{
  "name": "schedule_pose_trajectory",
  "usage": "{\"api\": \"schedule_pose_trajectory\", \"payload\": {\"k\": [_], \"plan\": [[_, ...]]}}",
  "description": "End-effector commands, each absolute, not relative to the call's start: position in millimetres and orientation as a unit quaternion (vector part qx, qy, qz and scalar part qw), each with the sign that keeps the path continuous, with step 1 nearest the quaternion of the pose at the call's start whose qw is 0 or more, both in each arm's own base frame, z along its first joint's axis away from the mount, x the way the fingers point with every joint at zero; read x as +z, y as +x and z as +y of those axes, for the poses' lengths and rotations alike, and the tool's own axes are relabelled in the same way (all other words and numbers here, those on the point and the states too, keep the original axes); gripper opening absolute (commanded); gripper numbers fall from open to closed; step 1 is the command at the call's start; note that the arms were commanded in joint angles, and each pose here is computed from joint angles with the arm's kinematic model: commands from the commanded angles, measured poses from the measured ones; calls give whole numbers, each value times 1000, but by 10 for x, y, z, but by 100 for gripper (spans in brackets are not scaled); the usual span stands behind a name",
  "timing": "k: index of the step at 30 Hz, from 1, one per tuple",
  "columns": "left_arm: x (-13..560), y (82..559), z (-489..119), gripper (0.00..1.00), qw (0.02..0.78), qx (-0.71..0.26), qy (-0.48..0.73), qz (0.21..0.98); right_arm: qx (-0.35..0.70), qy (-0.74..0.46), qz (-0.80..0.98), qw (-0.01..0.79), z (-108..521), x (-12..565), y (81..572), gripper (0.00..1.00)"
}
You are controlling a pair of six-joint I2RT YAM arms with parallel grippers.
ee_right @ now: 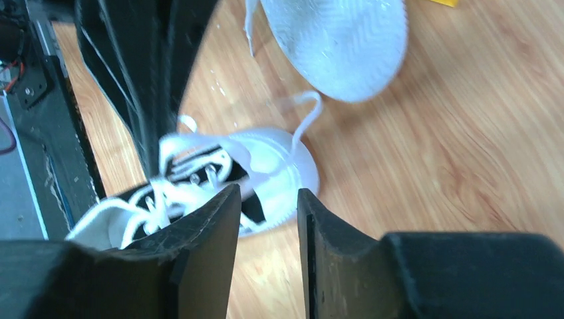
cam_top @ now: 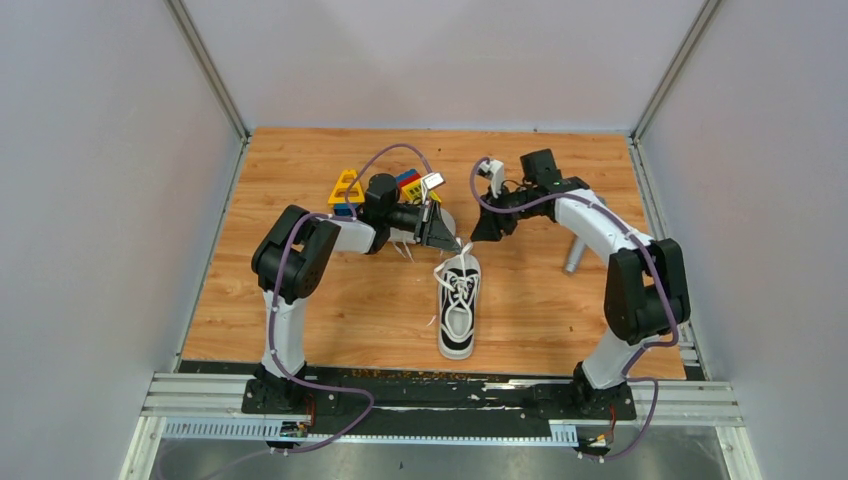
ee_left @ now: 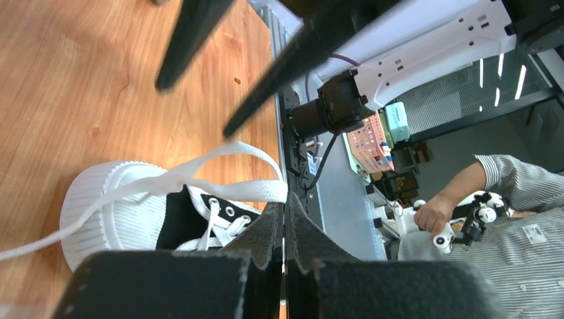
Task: Tie the shoes
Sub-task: Cross the shoelace with the shoelace.
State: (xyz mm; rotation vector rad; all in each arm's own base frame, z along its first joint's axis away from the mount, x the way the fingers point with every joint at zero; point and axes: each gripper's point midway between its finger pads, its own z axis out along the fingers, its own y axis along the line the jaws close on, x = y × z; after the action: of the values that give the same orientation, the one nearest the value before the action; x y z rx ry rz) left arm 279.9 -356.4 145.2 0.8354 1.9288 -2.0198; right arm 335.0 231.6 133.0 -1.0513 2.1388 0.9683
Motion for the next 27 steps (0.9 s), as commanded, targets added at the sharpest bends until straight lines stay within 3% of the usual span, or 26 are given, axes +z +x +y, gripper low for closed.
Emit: {"api": "schedule_pose_trajectory", "payload": {"k": [1, 8, 18, 27], "plan": [[1561, 2810, -3543, 0, 129, -695, 311, 635, 384, -441, 745, 320, 2051, 1663, 3292, 39], [1565, 2811, -3543, 0, 126, -697, 312, 633, 391, -527, 675, 338, 2118, 1571, 3024, 44], [1589, 2804, -3539, 0, 125, -697, 312, 633, 373, -529, 679, 347, 2303, 1378, 3220, 47], [1578, 2801, -3538, 0, 122, -697, 310, 634, 369, -515, 689, 352, 2380, 1336, 3298, 34]]}}
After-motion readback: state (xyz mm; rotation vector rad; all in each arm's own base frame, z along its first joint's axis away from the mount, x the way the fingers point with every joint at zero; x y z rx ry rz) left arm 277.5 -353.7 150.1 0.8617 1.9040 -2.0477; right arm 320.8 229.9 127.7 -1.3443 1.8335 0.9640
